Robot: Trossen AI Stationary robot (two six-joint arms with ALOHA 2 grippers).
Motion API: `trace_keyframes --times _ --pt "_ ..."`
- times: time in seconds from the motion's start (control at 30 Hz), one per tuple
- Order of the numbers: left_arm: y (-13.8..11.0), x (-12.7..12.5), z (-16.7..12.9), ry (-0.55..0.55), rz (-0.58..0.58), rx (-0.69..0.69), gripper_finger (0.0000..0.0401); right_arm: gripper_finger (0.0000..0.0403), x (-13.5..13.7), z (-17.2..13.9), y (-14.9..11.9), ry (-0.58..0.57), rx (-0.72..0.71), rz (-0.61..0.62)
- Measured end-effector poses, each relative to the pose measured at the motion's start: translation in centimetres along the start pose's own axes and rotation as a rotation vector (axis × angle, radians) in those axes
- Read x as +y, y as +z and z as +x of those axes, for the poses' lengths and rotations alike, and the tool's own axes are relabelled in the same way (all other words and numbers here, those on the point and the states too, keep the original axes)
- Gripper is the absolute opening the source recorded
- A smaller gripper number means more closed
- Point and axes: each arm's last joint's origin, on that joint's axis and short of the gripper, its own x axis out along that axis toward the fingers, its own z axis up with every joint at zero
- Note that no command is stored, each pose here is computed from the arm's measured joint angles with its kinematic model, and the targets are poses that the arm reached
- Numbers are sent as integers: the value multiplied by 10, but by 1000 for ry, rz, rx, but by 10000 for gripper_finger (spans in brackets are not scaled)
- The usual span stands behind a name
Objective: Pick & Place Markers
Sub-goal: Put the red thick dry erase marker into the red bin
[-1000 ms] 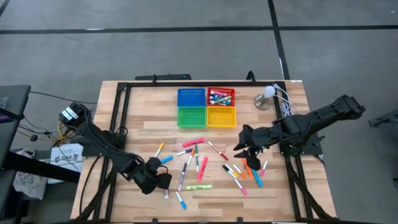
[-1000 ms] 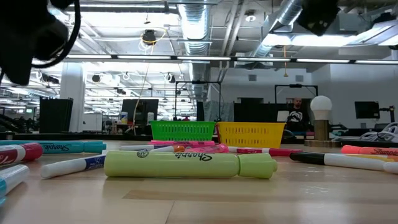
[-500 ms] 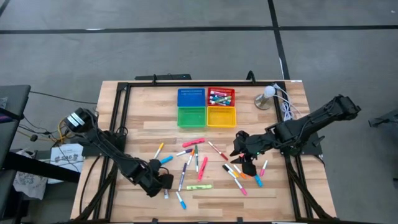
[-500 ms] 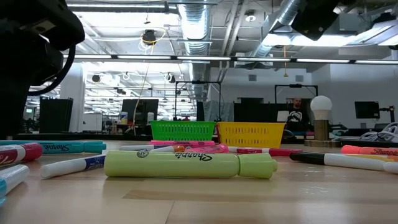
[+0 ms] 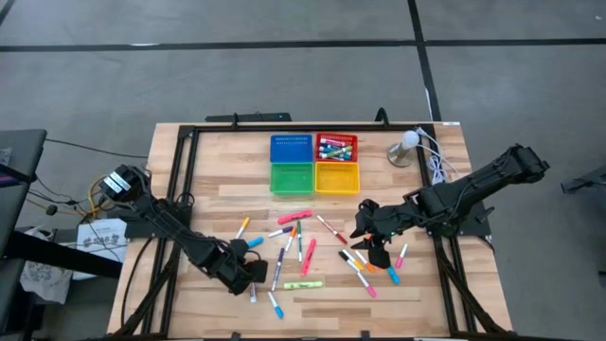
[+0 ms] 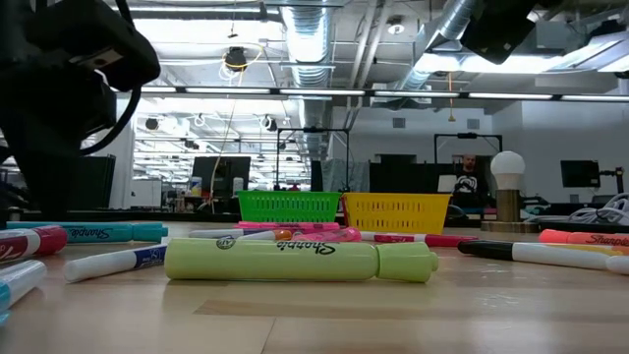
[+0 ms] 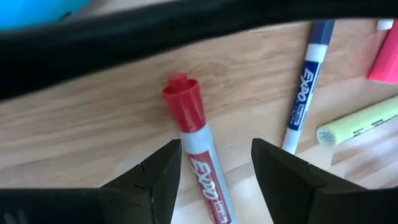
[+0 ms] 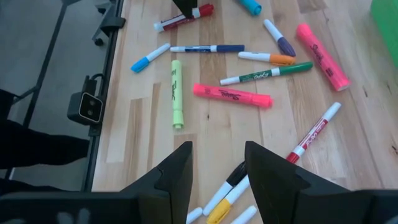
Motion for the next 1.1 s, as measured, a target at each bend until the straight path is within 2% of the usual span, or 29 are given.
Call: trace_keyframes --times 0.6,0.73,0.93,1.1 --pt "0 0 0 15 -26 28 195 137 0 0 0 0 -1 0" --pt "1 2 10 60 -38 39 195 137 0 0 0 -1 -1 0" --pt "-3 0 26 54 -51 59 195 141 0 0 0 -2 -1 0" --pt "-3 0 27 49 -53 56 195 139 0 0 0 -1 -1 0"
